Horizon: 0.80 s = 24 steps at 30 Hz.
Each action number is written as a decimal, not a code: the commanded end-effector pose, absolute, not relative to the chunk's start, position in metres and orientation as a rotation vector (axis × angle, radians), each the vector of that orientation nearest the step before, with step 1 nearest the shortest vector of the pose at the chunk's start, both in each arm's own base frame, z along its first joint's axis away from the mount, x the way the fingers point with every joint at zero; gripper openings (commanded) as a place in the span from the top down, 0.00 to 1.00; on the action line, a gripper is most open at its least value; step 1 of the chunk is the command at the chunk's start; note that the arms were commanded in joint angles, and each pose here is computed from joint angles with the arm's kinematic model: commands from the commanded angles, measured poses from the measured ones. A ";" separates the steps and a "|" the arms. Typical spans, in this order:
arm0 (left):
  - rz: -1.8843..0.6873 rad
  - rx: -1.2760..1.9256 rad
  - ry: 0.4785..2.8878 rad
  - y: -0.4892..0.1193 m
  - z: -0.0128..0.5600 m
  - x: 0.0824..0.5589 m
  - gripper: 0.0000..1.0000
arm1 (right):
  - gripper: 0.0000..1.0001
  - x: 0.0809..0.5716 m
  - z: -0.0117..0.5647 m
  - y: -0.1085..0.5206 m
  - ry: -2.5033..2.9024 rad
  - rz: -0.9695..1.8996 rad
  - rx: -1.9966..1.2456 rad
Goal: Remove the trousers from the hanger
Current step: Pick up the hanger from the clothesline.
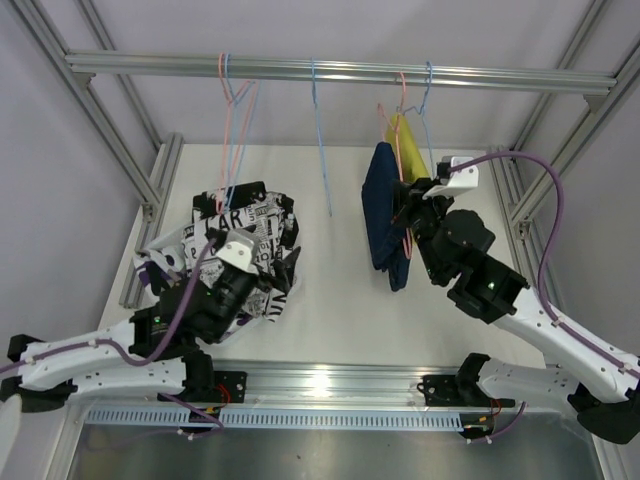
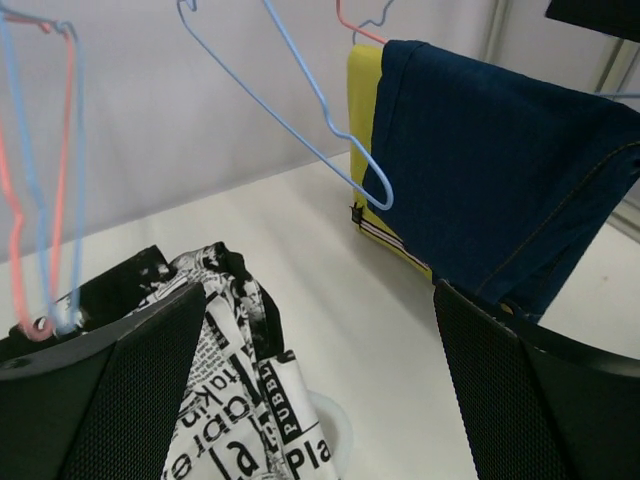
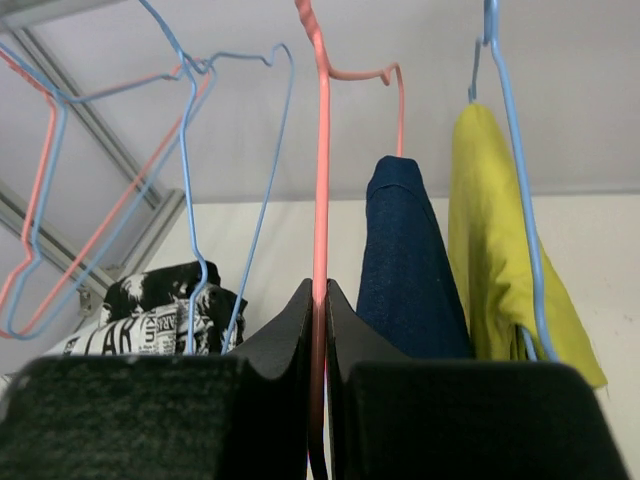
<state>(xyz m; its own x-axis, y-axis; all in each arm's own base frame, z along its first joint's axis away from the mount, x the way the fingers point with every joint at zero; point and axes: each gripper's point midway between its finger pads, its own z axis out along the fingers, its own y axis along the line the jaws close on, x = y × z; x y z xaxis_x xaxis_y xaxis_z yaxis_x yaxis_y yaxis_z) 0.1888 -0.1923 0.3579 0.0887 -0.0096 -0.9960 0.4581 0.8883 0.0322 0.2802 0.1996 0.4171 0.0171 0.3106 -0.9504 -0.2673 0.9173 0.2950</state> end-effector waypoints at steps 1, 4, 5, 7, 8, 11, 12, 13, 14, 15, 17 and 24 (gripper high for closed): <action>-0.272 0.382 1.419 -0.208 0.360 0.192 0.01 | 1.00 0.271 0.448 0.185 1.394 0.501 0.212; -0.220 0.411 1.425 -0.229 0.353 0.187 0.01 | 1.00 0.265 0.442 0.189 1.412 0.494 0.221; -0.217 0.404 1.430 -0.231 0.352 0.187 0.01 | 1.00 0.263 0.438 0.192 1.419 0.499 0.218; -0.235 0.402 1.440 -0.239 0.349 0.186 0.01 | 1.00 0.261 0.435 0.193 1.430 0.495 0.231; -0.260 0.396 1.442 -0.244 0.348 0.184 0.01 | 1.00 0.260 0.433 0.194 1.434 0.496 0.237; -0.279 0.361 1.460 -0.252 0.348 0.182 0.00 | 1.00 0.257 0.430 0.196 1.443 0.493 0.249; -0.286 0.350 1.465 -0.254 0.347 0.181 0.00 | 1.00 0.256 0.428 0.197 1.446 0.496 0.253; -0.282 0.318 1.470 -0.253 0.349 0.182 0.01 | 1.00 0.256 0.426 0.197 1.450 0.497 0.260; -0.311 0.298 1.471 -0.256 0.349 0.179 0.01 | 1.00 0.255 0.424 0.198 1.454 0.495 0.262; -0.339 0.272 1.469 -0.258 0.350 0.178 0.01 | 1.00 0.256 0.420 0.199 1.464 0.496 0.275; -0.394 0.241 1.484 -0.263 0.340 0.176 0.01 | 1.00 0.255 0.415 0.203 1.474 0.501 0.277; -0.430 0.228 1.522 -0.291 0.302 0.171 0.00 | 1.00 0.253 0.388 0.209 1.515 0.477 0.278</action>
<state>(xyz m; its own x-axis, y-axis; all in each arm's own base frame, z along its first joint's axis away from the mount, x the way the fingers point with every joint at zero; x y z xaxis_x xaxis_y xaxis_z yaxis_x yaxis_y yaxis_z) 0.1753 -0.2767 0.3126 0.0270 -0.0476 -0.9985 0.4103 0.9114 -0.0324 0.2529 0.2165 0.3687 -0.0602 0.3354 -0.9401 -0.1671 0.9252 0.3408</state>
